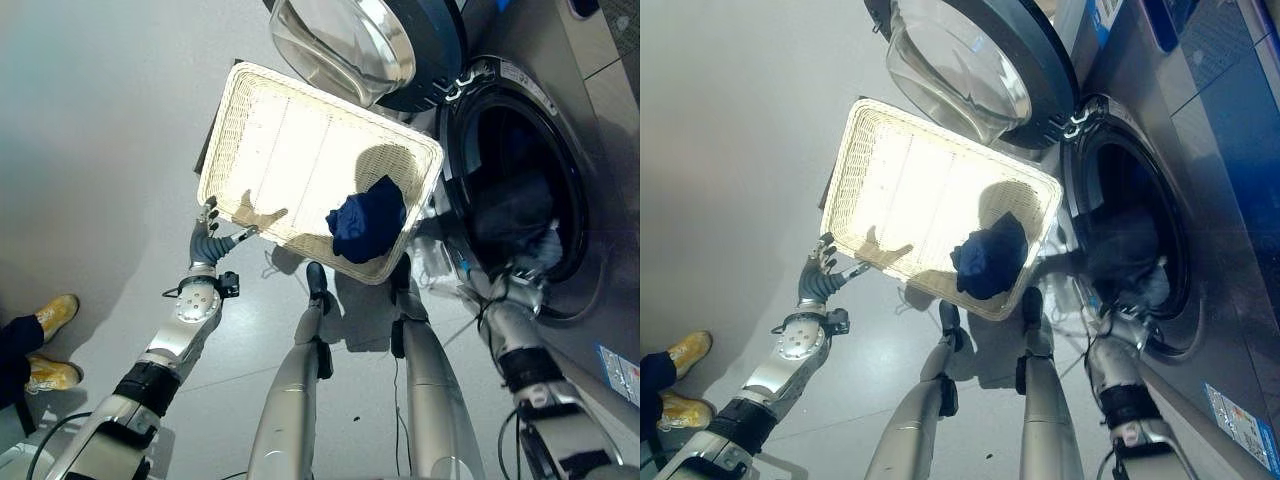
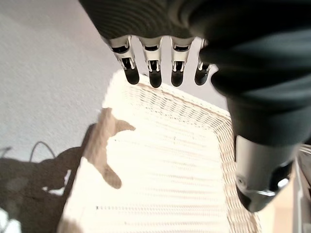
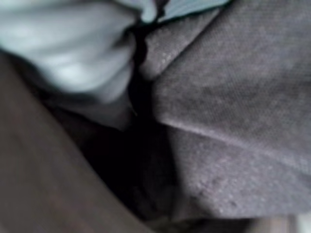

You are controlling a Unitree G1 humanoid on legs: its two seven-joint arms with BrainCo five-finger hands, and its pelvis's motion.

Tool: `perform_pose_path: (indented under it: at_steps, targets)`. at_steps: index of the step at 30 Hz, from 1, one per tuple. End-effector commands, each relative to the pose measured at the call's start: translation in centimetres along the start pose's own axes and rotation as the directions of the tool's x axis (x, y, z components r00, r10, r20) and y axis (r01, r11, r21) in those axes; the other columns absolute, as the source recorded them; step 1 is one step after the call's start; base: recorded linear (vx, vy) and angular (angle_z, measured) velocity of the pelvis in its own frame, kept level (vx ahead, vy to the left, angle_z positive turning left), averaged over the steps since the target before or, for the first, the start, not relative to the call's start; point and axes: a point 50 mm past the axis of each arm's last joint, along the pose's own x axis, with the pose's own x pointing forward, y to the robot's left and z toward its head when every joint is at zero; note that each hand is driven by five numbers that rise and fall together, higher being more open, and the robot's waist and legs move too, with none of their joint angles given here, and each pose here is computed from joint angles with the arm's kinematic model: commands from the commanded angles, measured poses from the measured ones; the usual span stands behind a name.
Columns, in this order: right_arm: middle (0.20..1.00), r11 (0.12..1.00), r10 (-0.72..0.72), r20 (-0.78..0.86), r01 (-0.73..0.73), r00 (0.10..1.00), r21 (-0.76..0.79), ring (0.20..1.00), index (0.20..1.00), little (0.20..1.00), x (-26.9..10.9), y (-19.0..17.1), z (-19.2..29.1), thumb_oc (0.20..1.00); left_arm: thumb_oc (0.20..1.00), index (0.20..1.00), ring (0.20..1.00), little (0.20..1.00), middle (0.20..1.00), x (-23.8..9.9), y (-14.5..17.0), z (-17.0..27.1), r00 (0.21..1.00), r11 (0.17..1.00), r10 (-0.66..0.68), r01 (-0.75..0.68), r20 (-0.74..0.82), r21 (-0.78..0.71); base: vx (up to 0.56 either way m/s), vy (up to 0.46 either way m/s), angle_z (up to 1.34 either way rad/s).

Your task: Put the clothes into the washing machine.

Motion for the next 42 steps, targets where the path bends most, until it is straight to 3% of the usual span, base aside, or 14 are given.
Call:
perform_pose_path:
  at_steps: [1,5,9,10,13,16,18,19,20,24,25,27,30,42]
  targets:
    - [0.2,0.998,0.049,0.409,-0.034,0.911,-0.044,0.2,0.2,0.2,4.7,5.5,7.6,0.2,1.0,1.0,1.0,1.0,1.0,0.0,1.6,-0.2,0.999,0.998,0.046,-0.046,0.014,-0.049,0.04,-0.037,0.0]
    - [0.2,0.997,0.057,0.614,-0.014,0.787,-0.075,0.2,0.2,0.2,6.1,9.4,11.7,0.2,1.0,1.0,1.0,1.0,1.0,-0.1,2.3,-0.8,0.999,0.998,0.045,-0.046,-0.023,-0.05,0.04,-0.029,0.03]
    - [0.2,1.0,0.006,0.828,0.019,0.561,-0.02,0.2,0.2,0.2,5.6,12.3,17.2,0.2,1.0,1.0,1.0,1.0,1.0,-0.4,2.8,-1.5,0.998,0.999,0.033,-0.034,-0.062,-0.024,0.05,-0.066,0.03]
    - [1.0,0.999,-0.027,0.86,0.052,0.51,0.001,1.0,1.0,1.0,5.6,12.9,19.0,1.0,1.0,1.0,1.0,1.0,1.0,-0.2,2.9,-1.4,0.997,1.0,0.021,-0.023,-0.071,-0.017,0.02,-0.089,0.03]
    - [1.0,0.995,-0.095,0.849,0.084,0.52,0.06,1.0,1.0,1.0,6.0,12.5,19.9,1.0,1.0,1.0,1.0,1.0,1.0,0.1,3.0,-1.0,0.998,1.0,0.005,-0.006,-0.07,-0.019,0.02,-0.105,0.04]
    - [1.0,0.96,-0.258,0.743,0.248,0.618,0.127,1.0,1.0,1.0,7.2,9.9,19.5,1.0,1.0,1.0,1.0,1.0,1.0,0.4,3.0,-0.7,0.997,1.0,-0.024,0.023,-0.075,-0.006,0.03,-0.126,0.02]
    - [1.0,0.879,-0.447,0.539,0.463,0.714,0.115,1.0,1.0,1.0,8.5,7.7,16.5,1.0,1.0,1.0,1.0,1.0,1.0,0.9,2.9,-0.2,0.997,0.999,-0.052,0.052,-0.061,0.0,0.0,-0.088,0.05]
    - [1.0,0.88,-0.447,0.536,0.46,0.716,0.118,1.0,1.0,1.0,8.6,7.8,16.5,1.0,1.0,1.0,1.0,1.0,1.0,1.0,2.9,-0.1,0.997,0.999,-0.05,0.05,-0.056,-0.001,0.01,-0.138,0.03]
    - [1.0,0.822,-0.542,0.388,0.566,0.745,0.062,1.0,1.0,1.0,8.9,5.8,14.1,1.0,1.0,1.0,1.0,1.0,1.0,1.2,2.5,0.4,0.996,0.996,-0.084,0.085,-0.038,0.007,-0.01,-0.092,0.01]
    - [1.0,0.818,-0.546,0.234,0.572,0.805,-0.058,1.0,1.0,1.0,9.0,4.0,11.6,1.0,1.0,1.0,1.0,1.0,1.0,1.5,1.8,0.9,0.993,0.994,-0.113,0.113,-0.027,0.006,-0.01,-0.078,0.01]
    - [1.0,0.838,-0.517,0.086,0.524,0.851,-0.149,1.0,1.0,1.0,8.7,3.0,8.6,1.0,1.0,1.0,1.0,1.0,1.0,1.7,1.3,1.3,0.992,0.992,-0.127,0.128,-0.018,0.01,-0.05,-0.066,-0.01]
    - [1.0,0.859,-0.48,-0.039,0.461,0.876,-0.224,1.0,1.0,1.0,8.4,2.4,6.1,1.0,1.0,1.0,1.0,1.0,1.0,1.9,0.9,1.5,0.992,0.992,-0.127,0.127,-0.013,0.011,-0.05,-0.051,-0.01]
    - [1.0,0.876,-0.444,-0.122,0.403,0.887,-0.264,1.0,1.0,1.0,7.6,1.4,4.4,1.0,1.0,1.0,1.0,1.0,1.0,1.7,0.5,1.1,0.992,0.992,-0.127,0.127,-0.026,0.001,-0.02,-0.005,-0.03]
    - [1.0,0.966,-0.249,-0.198,0.257,0.948,0.014,1.0,1.0,1.0,2.2,-1.6,-0.6,1.0,1.0,1.0,1.0,1.0,1.0,-0.2,-0.3,-1.6,0.994,0.996,-0.076,0.072,-0.075,-0.055,-0.06,0.051,0.0]
